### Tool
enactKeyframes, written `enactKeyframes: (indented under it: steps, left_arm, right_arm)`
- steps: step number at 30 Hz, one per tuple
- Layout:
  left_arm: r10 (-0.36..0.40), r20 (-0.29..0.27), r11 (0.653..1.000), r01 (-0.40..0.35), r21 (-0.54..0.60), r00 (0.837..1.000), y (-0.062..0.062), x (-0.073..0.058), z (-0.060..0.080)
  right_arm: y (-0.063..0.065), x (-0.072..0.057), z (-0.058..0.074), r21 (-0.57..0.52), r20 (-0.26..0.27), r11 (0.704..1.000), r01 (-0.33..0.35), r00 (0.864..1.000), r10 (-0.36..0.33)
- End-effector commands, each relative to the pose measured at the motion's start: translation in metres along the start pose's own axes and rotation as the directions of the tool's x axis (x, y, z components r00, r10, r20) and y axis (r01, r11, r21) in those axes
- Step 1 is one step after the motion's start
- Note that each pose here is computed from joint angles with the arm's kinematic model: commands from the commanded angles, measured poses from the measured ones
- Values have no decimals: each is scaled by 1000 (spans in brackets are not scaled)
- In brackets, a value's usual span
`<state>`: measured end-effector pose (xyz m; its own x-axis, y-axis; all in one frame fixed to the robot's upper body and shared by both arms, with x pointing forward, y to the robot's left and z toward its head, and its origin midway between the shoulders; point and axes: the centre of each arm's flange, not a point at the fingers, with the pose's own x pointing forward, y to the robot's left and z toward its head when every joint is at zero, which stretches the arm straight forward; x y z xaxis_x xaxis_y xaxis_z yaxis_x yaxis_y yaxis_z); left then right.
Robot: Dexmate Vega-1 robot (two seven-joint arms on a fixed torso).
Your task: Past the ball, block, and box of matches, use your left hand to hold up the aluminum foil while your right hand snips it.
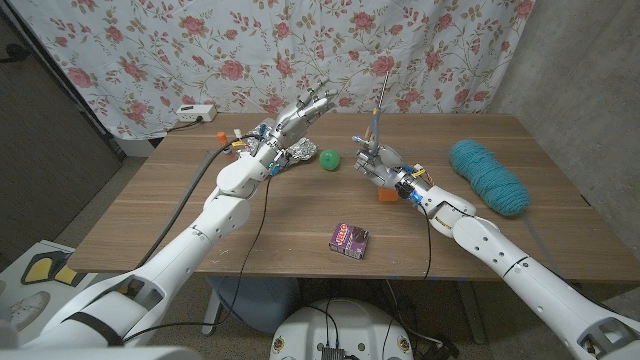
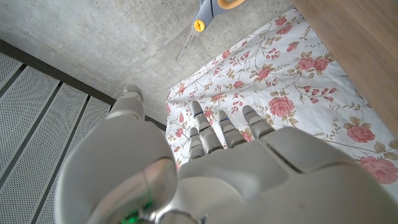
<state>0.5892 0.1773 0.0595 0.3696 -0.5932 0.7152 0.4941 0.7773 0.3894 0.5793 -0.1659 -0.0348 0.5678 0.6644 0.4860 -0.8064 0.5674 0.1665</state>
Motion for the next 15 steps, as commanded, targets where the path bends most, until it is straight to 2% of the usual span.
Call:
enactKeyframes:
  steps: [1, 15]
  left_arm:
    - [37, -3, 999, -37, 18, 999, 12, -11, 6]
    - [78, -24, 997, -78, 28, 997, 21, -28, 6]
  right_arm:
    - [-3, -6, 4, 0, -2, 1000, 26, 1000, -26]
    - [0, -7, 9, 2, -8, 1000, 19, 1000, -19]
